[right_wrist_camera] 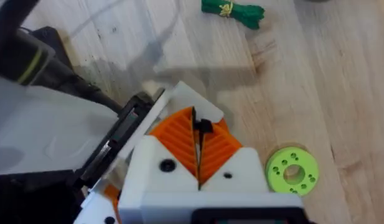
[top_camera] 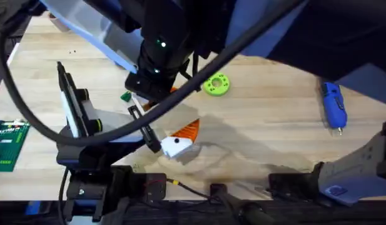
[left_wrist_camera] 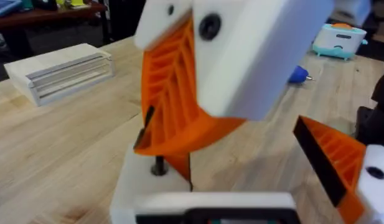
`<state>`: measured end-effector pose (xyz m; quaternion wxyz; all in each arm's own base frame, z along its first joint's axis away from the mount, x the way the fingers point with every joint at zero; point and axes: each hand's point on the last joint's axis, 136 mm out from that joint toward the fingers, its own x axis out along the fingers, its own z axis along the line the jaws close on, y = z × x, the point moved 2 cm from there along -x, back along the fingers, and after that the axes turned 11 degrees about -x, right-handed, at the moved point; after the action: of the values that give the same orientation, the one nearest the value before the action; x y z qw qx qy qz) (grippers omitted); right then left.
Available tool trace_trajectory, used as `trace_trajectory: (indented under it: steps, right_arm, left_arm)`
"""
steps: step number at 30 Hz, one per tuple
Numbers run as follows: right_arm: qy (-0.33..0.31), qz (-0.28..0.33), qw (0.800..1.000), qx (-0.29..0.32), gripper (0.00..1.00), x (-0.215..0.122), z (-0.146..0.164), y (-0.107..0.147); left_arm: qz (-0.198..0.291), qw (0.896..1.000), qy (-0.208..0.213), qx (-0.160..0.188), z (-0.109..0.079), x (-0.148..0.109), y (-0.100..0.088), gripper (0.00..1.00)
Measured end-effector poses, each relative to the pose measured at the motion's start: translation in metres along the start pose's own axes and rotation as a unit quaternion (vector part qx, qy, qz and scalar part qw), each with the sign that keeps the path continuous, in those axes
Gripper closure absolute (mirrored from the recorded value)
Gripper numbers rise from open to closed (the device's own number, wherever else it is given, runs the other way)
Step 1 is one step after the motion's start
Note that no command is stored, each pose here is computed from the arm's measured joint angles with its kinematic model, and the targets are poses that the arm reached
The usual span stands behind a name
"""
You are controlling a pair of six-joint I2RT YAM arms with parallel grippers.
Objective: Pick up the gripper from the table and insert it into the empty holder that is missing its gripper. Then pick up a screw, insert it into the mounting hole, and use the screwdriver to tighten it. Finally, clean up the table by picking up the vegetable and placing it into the bucket.
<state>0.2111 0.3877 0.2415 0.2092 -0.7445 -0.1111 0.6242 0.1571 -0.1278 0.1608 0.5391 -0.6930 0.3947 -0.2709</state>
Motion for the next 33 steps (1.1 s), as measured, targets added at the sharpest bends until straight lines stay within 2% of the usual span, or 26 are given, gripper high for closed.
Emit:
trace_trajectory:
  steps: [16, 17, 22, 23, 29, 33]
  right_arm:
    - [-0.002, 0.005, 1.0, 0.013, 0.994, 0.003, 0.001, 0.001]
    - [-0.002, 0.005, 1.0, 0.017, 0.938, 0.003, 0.001, 0.001]
    - [0.003, 0.014, 1.0, 0.017, 0.201, 0.004, -0.001, 0.005]
    - [0.008, 0.015, 1.0, 0.019, 0.121, 0.004, -0.005, 0.006]
    - [0.012, 0.011, 0.999, 0.035, 0.093, 0.003, -0.013, 0.007]
    - [0.027, 0.004, 0.996, 0.083, 0.093, 0.0, -0.033, 0.011]
  left_arm:
    - [0.0, 1.0, 0.0, -0.001, 0.0, 0.0, 0.0, 0.007]
    - [0.0, 1.0, 0.0, -0.001, 0.0, 0.0, 0.0, 0.007]
    - [0.0, 1.0, 0.0, 0.001, 0.0, 0.0, 0.0, 0.008]
    - [0.0, 1.0, 0.0, 0.001, 0.0, 0.0, 0.0, 0.008]
    - [0.0, 1.0, 0.001, 0.002, 0.0, 0.0, 0.0, 0.008]
    - [0.0, 1.0, 0.002, 0.003, -0.001, 0.0, 0.0, 0.008]
